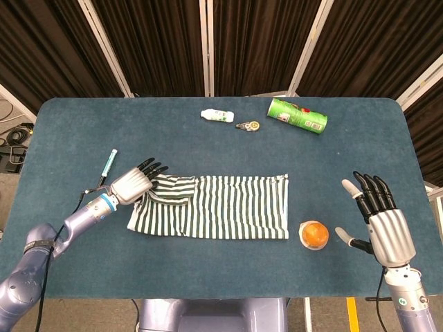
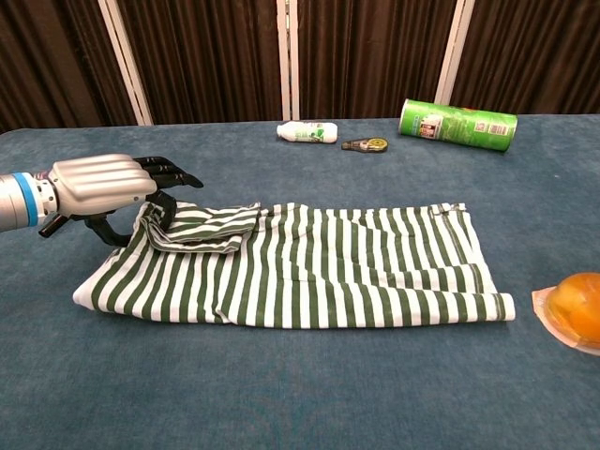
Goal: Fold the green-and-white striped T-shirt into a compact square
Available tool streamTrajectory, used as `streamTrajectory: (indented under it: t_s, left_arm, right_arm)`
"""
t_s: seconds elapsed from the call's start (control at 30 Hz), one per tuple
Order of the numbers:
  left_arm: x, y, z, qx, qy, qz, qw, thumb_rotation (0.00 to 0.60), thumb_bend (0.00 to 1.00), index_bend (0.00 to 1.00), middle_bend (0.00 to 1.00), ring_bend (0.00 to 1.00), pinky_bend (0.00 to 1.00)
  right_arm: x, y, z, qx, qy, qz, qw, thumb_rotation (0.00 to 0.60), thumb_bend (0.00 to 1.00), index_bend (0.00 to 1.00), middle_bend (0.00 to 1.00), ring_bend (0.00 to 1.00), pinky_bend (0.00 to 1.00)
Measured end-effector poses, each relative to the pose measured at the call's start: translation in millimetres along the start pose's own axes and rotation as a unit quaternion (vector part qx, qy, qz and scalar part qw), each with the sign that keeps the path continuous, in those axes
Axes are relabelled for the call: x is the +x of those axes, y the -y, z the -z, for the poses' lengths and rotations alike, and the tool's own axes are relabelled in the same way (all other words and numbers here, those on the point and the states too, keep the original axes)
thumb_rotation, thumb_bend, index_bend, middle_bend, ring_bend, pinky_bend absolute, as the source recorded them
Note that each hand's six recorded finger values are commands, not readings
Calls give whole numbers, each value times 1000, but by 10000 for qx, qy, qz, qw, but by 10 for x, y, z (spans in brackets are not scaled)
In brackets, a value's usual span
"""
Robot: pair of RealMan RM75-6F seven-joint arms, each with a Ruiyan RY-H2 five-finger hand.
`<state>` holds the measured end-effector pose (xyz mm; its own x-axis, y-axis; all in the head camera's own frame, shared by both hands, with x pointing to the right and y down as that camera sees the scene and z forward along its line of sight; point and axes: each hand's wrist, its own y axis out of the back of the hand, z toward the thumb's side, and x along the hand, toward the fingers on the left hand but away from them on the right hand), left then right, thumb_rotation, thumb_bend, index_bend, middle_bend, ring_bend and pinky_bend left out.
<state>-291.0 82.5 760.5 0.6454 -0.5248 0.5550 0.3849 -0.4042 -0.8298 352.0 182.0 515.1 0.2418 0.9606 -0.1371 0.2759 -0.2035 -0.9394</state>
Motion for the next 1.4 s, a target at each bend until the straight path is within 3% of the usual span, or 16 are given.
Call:
streamTrajectory:
  t_s: [0.2,0.57,0.77,1.03,1.4]
  left_arm:
    - [25,5,-40,-46,17,-12,10000,600,487,544,0,0,0]
    - [40,-7,-46,-37,0,-51,10000,600,539,733,0,0,0]
    - [1,-26,-10,29,-5,-94,10000,600,546,780,0,0,0]
    - [-183,-51,155,142,-99,-158,9997,600,565,815,0,0,0]
    - [-616,-3,520,392,-369,31,9985,600,567,821,0,0,0]
  right_arm:
    - [2,-6,-6,-1,-7,13,10000,600,33,164,33,0,0]
    - [0,-10,-5,-2,-3,15,10000,600,33,164,33,0,0]
    - [-1,-10,-2,-1,2,16,10000,600,33,164,33,0,0]
    - [-3,22,-2,-4,1,-44,10000,600,33,165,33,0,0]
    - [-1,55,-17,41,-24,-79,10000,600,33,165,33,0,0]
